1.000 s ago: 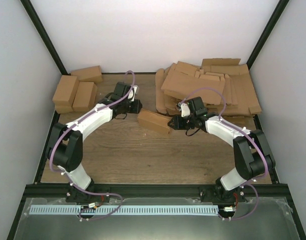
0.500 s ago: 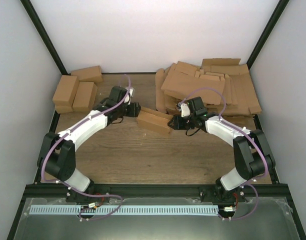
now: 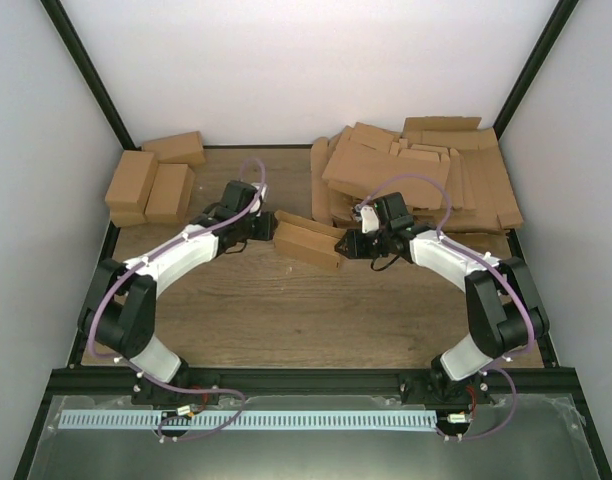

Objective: Fold the paper box

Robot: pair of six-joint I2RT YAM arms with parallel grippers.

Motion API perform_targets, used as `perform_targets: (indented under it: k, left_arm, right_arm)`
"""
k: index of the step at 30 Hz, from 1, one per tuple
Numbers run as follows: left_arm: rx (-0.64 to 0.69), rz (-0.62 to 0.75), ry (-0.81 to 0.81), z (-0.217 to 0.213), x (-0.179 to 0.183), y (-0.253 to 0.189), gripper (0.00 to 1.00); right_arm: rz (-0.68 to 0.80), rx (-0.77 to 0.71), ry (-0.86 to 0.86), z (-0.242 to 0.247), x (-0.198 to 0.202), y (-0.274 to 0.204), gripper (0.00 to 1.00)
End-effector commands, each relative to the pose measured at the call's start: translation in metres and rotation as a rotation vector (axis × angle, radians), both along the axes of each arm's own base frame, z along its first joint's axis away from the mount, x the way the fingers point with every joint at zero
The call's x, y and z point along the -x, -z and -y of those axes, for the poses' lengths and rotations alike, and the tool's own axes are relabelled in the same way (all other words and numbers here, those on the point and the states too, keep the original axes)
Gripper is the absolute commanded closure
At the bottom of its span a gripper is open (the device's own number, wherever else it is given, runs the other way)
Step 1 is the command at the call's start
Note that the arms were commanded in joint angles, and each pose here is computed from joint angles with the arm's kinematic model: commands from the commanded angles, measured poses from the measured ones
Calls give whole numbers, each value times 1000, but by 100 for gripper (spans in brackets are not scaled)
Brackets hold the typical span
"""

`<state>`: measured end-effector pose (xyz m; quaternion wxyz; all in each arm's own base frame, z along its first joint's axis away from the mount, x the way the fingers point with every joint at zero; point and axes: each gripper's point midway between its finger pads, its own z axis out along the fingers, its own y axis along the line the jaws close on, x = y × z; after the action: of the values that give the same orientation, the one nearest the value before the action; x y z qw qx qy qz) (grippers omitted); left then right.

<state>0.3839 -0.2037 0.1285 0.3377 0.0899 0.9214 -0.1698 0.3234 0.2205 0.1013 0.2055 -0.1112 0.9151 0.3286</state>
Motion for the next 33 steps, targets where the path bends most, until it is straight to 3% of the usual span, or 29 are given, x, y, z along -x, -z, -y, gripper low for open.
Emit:
perform_targets:
  k: [1, 10, 17, 28, 33]
  left_arm:
    - [16, 48, 4, 9, -15, -13, 56]
    - [10, 33, 30, 14, -18, -11, 64]
    - [25, -5, 48, 20, -15, -10, 96]
    - [13, -133, 5, 21, 7, 3, 96]
    - [9, -119, -11, 22, 13, 9, 96]
  right_arm:
    - [18, -7, -17, -4, -6, -8, 63]
    - [8, -11, -23, -5, -6, -6, 63]
    - [7, -9, -22, -5, -6, -6, 63]
    - [2, -5, -5, -3, -7, -5, 63]
    - [51, -19, 0, -3, -4, -22, 46]
